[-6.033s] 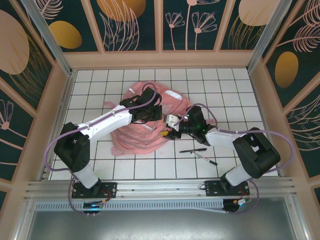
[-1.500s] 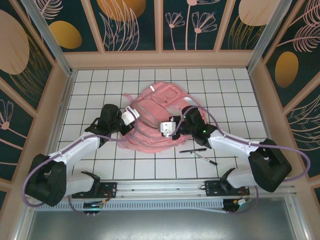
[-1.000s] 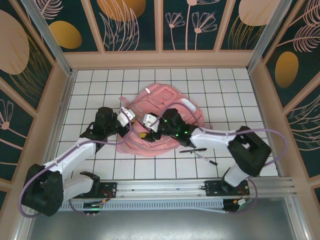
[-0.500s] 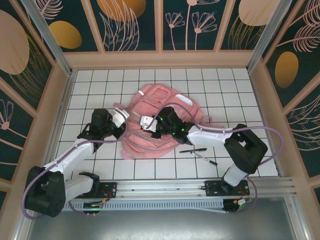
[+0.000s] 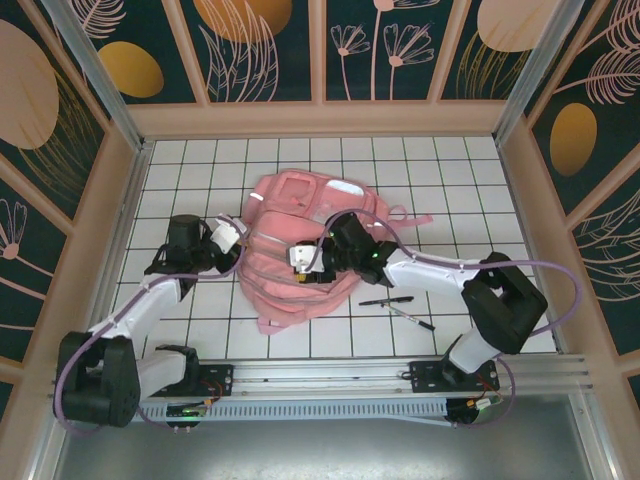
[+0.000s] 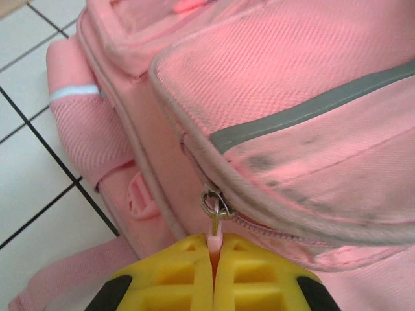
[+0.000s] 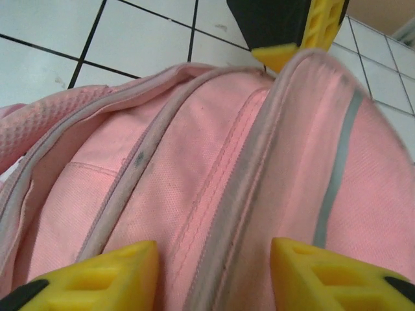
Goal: Pack the student bag
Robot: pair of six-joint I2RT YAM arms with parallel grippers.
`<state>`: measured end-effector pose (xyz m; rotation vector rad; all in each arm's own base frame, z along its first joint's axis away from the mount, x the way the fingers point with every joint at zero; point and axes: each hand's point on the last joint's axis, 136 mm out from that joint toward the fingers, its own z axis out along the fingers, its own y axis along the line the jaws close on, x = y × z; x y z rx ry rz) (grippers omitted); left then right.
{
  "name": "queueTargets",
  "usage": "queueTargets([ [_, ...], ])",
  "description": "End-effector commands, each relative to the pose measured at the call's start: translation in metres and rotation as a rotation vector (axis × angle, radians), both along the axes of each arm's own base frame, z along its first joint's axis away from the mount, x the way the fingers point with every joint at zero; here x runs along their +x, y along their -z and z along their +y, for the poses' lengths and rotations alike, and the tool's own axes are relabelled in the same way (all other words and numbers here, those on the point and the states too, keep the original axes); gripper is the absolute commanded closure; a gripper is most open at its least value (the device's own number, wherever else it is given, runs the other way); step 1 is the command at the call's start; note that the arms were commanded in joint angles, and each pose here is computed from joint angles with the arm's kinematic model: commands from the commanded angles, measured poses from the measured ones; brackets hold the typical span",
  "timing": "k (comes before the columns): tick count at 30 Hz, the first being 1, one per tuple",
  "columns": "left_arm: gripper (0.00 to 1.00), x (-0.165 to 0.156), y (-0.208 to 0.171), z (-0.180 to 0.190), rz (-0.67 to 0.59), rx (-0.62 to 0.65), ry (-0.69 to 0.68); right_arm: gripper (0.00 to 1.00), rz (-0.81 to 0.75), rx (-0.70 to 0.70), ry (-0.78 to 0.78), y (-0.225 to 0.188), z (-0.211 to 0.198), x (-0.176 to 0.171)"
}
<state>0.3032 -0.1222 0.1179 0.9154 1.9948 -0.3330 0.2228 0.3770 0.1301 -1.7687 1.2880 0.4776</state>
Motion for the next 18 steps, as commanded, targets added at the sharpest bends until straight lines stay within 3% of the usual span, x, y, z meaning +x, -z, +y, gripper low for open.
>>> queueTargets([
  [1,1.0,-0.016,-0.012,-0.016,-0.036,-0.047,0.083,0.49,-0.018,0.071,0.115,-0.009,0.018,0.007],
  [6,1.0,-0.025,-0.005,-0.016,-0.013,-0.044,0.087,0.52,-0.067,0.129,0.278,-0.021,0.026,0.032],
  [8,1.0,-0.025,-0.006,-0.017,-0.009,-0.05,0.088,0.62,-0.059,0.14,0.301,-0.026,0.027,0.035],
  [9,1.0,-0.026,-0.007,-0.018,-0.009,-0.055,0.09,0.75,-0.049,0.143,0.289,-0.028,0.028,0.032],
  [10,1.0,-0.026,-0.009,-0.019,-0.01,-0.061,0.094,0.9,-0.039,0.136,0.25,-0.027,0.029,0.026],
  [11,1.0,-0.025,-0.01,-0.019,-0.012,-0.063,0.093,0.98,-0.036,0.122,0.2,-0.026,0.03,0.018],
  [15,1.0,-0.007,-0.007,0.004,-0.036,0.038,-0.03,1.0,-0.085,-0.049,-0.161,0.003,0.012,-0.038],
  [18,1.0,0.005,0.003,0.016,-0.006,0.102,-0.03,1.0,-0.069,-0.069,-0.253,0.002,-0.001,-0.049],
])
